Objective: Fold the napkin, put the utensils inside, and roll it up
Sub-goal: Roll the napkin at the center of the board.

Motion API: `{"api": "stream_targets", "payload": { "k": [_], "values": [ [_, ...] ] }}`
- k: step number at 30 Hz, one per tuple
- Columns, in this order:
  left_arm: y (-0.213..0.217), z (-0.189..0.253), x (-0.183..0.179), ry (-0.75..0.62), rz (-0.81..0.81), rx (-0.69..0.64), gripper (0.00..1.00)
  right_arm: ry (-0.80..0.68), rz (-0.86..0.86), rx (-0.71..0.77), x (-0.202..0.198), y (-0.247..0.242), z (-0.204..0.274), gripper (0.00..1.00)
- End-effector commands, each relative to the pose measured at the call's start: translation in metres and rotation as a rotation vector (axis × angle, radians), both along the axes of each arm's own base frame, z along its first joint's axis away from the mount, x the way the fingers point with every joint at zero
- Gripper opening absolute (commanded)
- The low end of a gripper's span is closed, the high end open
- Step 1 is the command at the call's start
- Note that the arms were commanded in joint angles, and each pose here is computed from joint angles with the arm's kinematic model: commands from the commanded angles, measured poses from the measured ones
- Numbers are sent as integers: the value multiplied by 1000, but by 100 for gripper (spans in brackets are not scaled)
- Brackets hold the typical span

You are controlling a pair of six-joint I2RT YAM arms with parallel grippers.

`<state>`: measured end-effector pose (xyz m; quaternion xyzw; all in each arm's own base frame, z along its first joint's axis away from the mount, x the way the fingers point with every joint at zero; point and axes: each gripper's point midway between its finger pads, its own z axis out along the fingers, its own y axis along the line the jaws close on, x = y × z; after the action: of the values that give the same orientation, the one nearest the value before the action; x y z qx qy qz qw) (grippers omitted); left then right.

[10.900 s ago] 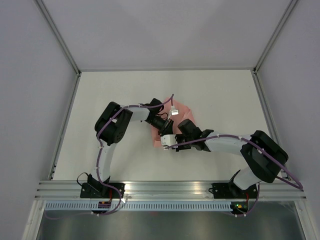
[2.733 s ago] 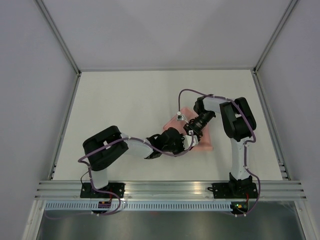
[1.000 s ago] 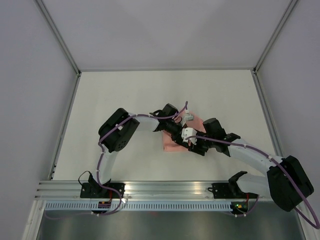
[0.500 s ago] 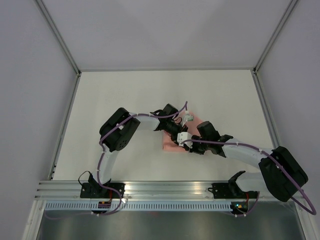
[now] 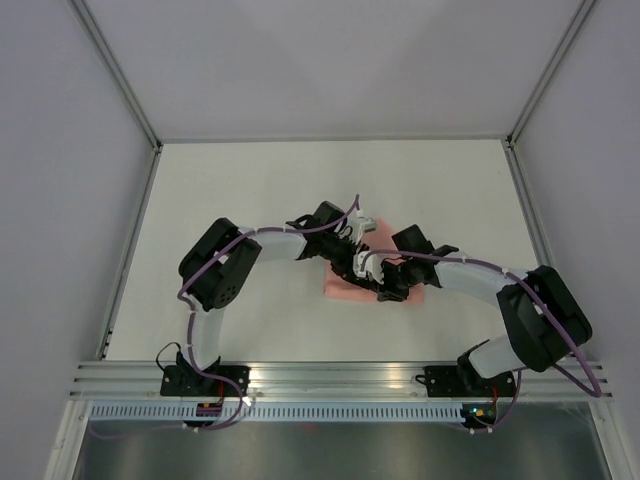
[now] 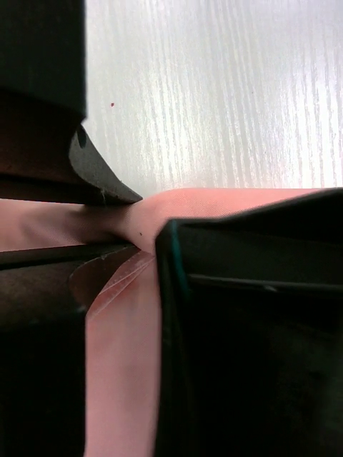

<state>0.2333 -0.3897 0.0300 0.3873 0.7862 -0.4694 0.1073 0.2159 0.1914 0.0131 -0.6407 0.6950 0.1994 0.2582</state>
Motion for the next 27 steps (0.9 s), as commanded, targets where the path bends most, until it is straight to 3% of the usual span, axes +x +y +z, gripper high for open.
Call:
{"api": "stream_targets", "payload": {
  "k": [1, 7, 15, 17, 21, 27],
  "values": [
    [12, 27, 44, -112, 209, 8, 54, 226, 64, -9, -31, -12, -11, 9],
    [37, 61, 80, -308, 424, -11, 55, 408, 94, 21, -30, -22, -13, 9],
    [74, 80, 74, -560, 576, -114, 57, 630, 129, 45, -26, -32, -16, 8],
    [73, 89, 65, -641, 563, -141, 57, 677, 129, 54, -26, -35, -19, 8],
    [69, 80, 41, -905, 479, -36, 59, 717, 100, 57, -17, -35, -21, 8],
    [37, 70, 7, -1086, 297, 20, 60, 741, 66, 44, -10, -35, -27, 9]
  ]
}}
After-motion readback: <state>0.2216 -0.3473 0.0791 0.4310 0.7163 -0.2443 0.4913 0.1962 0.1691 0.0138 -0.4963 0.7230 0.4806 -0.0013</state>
